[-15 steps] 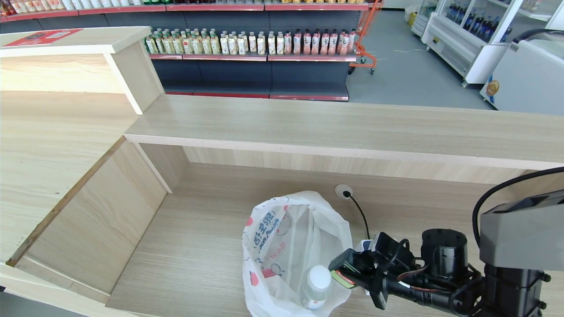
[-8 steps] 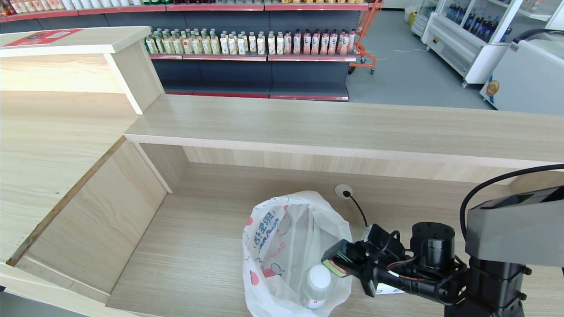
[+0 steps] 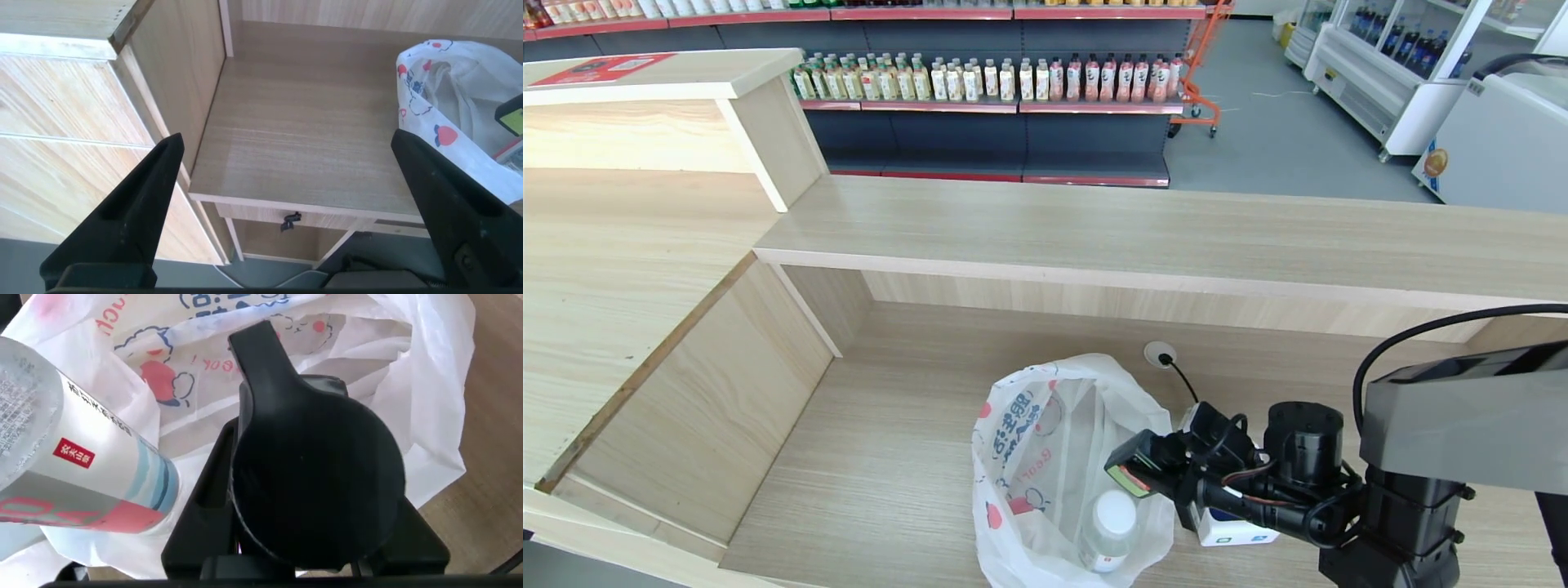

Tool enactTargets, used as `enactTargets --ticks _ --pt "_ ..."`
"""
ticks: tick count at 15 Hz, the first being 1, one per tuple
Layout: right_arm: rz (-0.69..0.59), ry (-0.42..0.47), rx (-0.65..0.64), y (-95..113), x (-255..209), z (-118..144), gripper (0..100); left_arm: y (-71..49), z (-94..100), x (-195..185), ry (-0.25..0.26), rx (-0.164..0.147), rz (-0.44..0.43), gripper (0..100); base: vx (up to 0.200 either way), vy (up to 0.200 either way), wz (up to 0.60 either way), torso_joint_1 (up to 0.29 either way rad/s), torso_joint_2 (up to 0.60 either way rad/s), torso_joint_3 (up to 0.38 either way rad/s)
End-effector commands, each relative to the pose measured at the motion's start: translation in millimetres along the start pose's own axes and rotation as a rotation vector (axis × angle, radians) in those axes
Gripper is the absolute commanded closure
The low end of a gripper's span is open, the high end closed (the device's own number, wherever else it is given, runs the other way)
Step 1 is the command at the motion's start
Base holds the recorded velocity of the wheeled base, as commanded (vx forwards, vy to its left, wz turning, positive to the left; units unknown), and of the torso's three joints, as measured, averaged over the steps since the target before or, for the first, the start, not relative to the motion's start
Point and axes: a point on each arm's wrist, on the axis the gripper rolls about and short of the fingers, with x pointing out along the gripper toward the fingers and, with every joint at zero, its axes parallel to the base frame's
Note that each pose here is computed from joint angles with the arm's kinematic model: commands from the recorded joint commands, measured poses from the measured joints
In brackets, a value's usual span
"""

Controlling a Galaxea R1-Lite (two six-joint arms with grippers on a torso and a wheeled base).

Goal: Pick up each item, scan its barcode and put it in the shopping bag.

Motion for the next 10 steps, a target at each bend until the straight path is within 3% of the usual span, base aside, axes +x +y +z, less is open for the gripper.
enactTargets --ticks 1,4,6,10 --pt "0.001 0.001 0.0 0 1 -1 100 0.0 0.1 0 0.001 0.0 0.0 0 0.0 0.0 0.0 0.0 0.0 0.0" --pt "-0.001 -0.004 -0.006 -1 2 -1 100 0.0 0.1 0 0.001 0.0 0.0 0 0.0 0.0 0.0 0.0 0.0 0.0" --pt "-0.04 -0.083 -0.04 -15 16 13 100 0.0 0.1 0 0.001 0.0 0.0 0 0.0 0.0 0.0 0.0 0.0 0.0" --pt "-0.051 -0.132 0.061 -23 24 21 100 0.0 0.1 0 0.001 0.0 0.0 0 0.0 0.0 0.0 0.0 0.0 0.0"
